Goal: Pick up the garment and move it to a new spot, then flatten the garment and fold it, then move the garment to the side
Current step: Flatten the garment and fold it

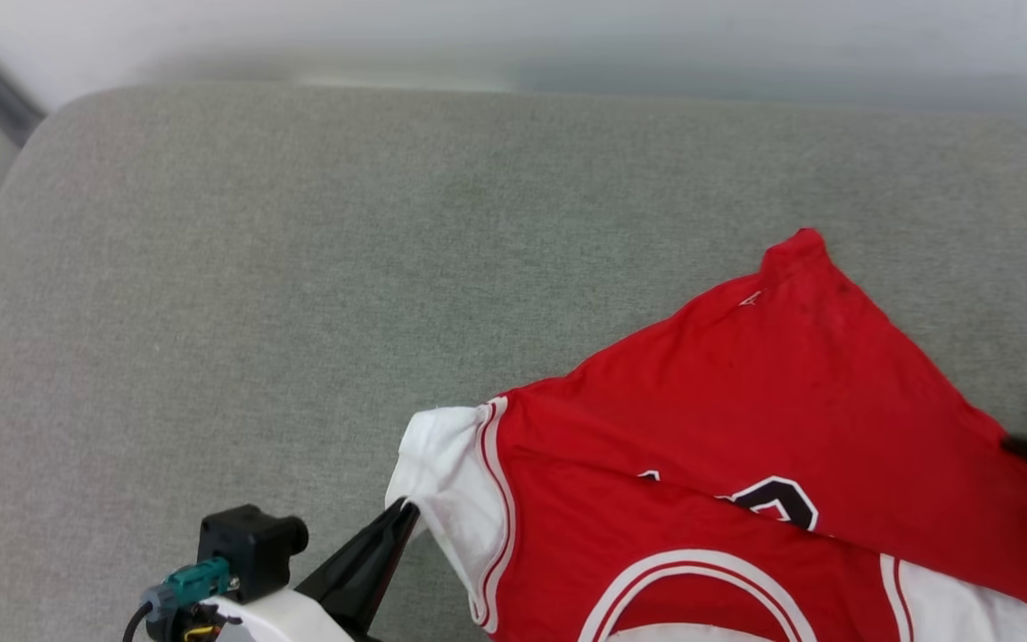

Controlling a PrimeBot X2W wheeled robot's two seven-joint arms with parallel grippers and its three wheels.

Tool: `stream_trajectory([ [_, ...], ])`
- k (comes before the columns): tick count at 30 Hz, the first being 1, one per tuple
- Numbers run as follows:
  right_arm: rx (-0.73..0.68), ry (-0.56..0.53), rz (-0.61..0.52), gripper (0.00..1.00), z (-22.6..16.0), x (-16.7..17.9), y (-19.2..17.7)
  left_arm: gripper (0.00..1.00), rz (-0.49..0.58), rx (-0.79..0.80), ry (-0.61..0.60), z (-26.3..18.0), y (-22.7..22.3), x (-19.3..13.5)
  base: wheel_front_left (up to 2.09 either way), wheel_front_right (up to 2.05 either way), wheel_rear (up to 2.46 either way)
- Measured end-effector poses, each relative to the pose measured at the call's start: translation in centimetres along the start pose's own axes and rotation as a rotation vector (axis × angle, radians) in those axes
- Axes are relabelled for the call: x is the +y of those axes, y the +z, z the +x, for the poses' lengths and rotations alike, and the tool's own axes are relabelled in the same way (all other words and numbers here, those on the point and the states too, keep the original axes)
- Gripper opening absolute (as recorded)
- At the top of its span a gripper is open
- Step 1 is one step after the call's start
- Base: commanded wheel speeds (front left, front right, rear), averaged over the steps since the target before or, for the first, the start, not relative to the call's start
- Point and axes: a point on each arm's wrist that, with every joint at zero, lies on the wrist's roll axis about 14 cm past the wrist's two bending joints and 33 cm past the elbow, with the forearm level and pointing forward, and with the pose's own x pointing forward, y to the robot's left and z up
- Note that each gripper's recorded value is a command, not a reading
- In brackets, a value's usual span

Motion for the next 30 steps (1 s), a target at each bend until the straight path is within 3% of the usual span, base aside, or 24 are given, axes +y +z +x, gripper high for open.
stream_trajectory([
  [5, -0.051, 0.068, -0.118, 1.0, 1.5, 3.7, 4.8, 0.0, 0.008, -0.012, -0.012, 0.7, 0.7, -0.2, 0.0, 0.0, 0.0],
  [11, -0.01, 0.094, -0.217, 1.0, 5.6, 7.1, 8.2, 0.0, 0.005, -0.008, 0.004, 1.1, 0.9, 0.2, 0.0, 0.0, 0.0],
  [16, 0.065, 0.067, -0.281, 1.0, 9.3, 8.0, 9.4, 0.0, -0.012, -0.001, 0.038, 1.2, 0.6, 0.9, 0.0, 0.0, 0.0],
  [30, 0.219, 0.052, -0.298, 1.0, 17.6, 8.1, 8.9, 0.0, -0.043, 0.034, 0.112, 1.9, -0.7, 2.8, 0.0, 0.0, 0.0],
])
